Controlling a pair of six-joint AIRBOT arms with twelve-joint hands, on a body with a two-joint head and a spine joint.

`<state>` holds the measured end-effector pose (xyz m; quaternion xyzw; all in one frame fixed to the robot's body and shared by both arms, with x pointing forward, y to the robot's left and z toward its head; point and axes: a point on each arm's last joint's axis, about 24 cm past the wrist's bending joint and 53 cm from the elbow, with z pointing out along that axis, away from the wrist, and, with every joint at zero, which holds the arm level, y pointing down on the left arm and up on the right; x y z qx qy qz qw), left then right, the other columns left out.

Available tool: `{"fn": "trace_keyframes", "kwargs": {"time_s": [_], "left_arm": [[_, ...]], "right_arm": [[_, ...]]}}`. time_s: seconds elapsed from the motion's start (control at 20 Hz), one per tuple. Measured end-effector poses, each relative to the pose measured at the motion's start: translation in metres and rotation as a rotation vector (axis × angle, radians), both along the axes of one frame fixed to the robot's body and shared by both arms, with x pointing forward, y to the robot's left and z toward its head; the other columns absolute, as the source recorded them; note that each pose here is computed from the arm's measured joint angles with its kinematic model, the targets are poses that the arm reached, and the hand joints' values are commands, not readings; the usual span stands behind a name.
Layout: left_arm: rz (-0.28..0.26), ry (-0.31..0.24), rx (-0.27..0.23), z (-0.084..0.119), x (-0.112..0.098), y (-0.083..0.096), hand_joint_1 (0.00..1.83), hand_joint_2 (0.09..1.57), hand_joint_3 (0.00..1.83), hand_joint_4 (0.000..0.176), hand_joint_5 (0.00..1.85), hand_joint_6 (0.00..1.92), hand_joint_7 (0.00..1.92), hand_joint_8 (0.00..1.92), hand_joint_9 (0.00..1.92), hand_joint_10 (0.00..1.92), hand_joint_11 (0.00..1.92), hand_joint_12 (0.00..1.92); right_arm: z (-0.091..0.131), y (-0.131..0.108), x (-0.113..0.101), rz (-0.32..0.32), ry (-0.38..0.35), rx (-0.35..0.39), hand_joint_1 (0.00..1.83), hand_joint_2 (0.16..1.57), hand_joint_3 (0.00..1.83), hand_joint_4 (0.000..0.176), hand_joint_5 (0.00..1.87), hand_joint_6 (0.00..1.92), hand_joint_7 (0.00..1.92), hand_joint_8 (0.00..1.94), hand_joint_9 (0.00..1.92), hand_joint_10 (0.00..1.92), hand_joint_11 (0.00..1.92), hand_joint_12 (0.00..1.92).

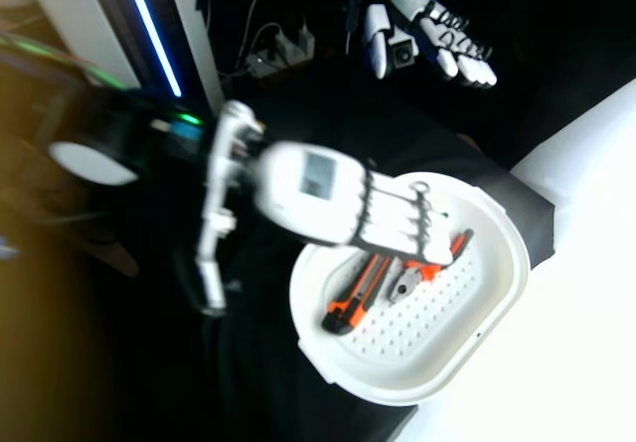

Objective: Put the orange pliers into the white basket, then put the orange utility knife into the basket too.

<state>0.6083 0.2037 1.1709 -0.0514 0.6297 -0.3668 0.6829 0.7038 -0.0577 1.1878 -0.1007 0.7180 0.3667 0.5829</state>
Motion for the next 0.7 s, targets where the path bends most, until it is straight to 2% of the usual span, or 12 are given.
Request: {"fn": "trace_keyframes", "kwargs": {"time_s": [0.05,0.1,0.15,0.2,0.25,0.3,0.35,0.4,0.45,0.55,0.6,0.7], "left_arm": [[-0.005,-0.003,0.003,0.002,-0.003,-0.001,0.19,1.39,0.0,0.104,0.0,0.0,0.0,0.0,0.0,0.0,0.0,0.0],[-0.002,-0.004,0.006,0.003,-0.006,0.002,0.16,1.37,0.0,0.111,0.0,0.0,0.0,0.0,0.0,0.0,0.0,0.0],[0.001,-0.016,0.009,0.008,-0.009,0.005,0.14,1.35,0.0,0.122,0.0,0.0,0.0,0.0,0.0,0.0,0.0,0.0],[0.01,-0.027,0.008,0.011,-0.011,0.009,0.1,1.31,0.0,0.148,0.0,0.0,0.0,0.0,0.0,0.0,0.0,0.0],[0.025,-0.036,0.008,0.014,-0.013,0.015,0.06,1.28,0.0,0.166,0.0,0.0,0.0,0.0,0.0,0.0,0.0,0.0],[0.037,-0.034,0.01,0.014,-0.015,0.019,0.06,1.28,0.0,0.166,0.0,0.0,0.0,0.0,0.0,0.0,0.0,0.0],[0.059,-0.029,0.015,0.014,-0.017,0.026,0.04,1.26,0.0,0.154,0.0,0.0,0.0,0.0,0.0,0.0,0.0,0.0],[0.069,-0.039,0.019,0.018,-0.02,0.031,0.04,1.24,0.0,0.167,0.0,0.0,0.0,0.0,0.0,0.0,0.0,0.0],[0.072,-0.046,0.026,0.02,-0.024,0.033,0.02,1.25,0.0,0.148,0.0,0.0,0.0,0.0,0.0,0.0,0.0,0.0],[0.086,-0.061,0.028,0.023,-0.027,0.039,0.04,1.22,0.0,0.148,0.0,0.0,0.0,0.0,0.0,0.0,0.0,0.0],[0.095,-0.075,0.024,0.027,-0.028,0.042,0.07,1.19,0.0,0.159,0.0,0.0,0.0,0.0,0.0,0.0,0.0,0.0],[0.102,-0.1,0.013,0.035,-0.03,0.044,0.07,1.17,0.0,0.147,0.0,0.0,0.0,0.0,0.0,0.0,0.0,0.0]], "right_arm": [[0.017,-0.01,-0.013,0.003,-0.044,0.027,0.18,1.09,0.0,0.066,0.0,0.0,0.0,0.0,0.0,0.0,0.0,0.0],[0.031,-0.019,-0.027,0.007,-0.098,0.054,0.12,1.08,0.0,0.077,0.0,0.0,0.0,0.0,0.0,0.0,0.0,0.0],[0.035,-0.028,-0.036,0.005,-0.12,0.066,0.03,1.07,0.0,0.111,0.0,0.0,0.0,0.0,0.0,0.0,0.0,0.0],[0.031,-0.038,-0.049,0.001,-0.12,0.065,0.0,1.06,0.0,0.128,0.0,0.0,0.0,0.0,0.0,0.0,0.0,0.0],[0.024,-0.049,-0.06,-0.005,-0.111,0.053,0.0,1.06,0.0,0.111,0.0,0.0,0.0,0.0,0.0,0.0,0.0,0.0],[0.021,-0.056,-0.068,-0.009,-0.108,0.048,0.0,1.06,0.0,0.111,0.0,0.0,0.0,0.0,0.0,0.0,0.0,0.0],[0.021,-0.067,-0.078,-0.026,-0.105,0.064,0.0,1.06,0.0,0.09,0.0,0.0,0.0,0.0,0.0,0.0,0.0,0.0],[0.026,-0.077,-0.085,-0.047,-0.116,0.088,0.0,1.07,0.0,0.067,0.0,0.0,0.0,0.0,0.0,0.0,0.0,0.0],[0.034,-0.087,-0.091,-0.065,-0.141,0.112,0.0,1.07,0.0,0.111,0.0,0.0,0.0,0.0,0.0,0.0,0.02,0.01],[0.049,-0.103,-0.103,-0.098,-0.18,0.147,0.0,1.06,0.0,0.169,0.0,0.0,0.0,0.0,0.0,0.0,0.0,0.0],[0.056,-0.109,-0.11,-0.105,-0.201,0.155,0.01,1.06,0.0,0.163,0.0,0.0,0.0,0.0,0.0,0.0,0.0,0.0],[0.065,-0.117,-0.119,-0.117,-0.234,0.177,0.06,1.04,0.0,0.138,0.0,0.0,0.0,0.0,0.0,0.0,0.0,0.0]]}}
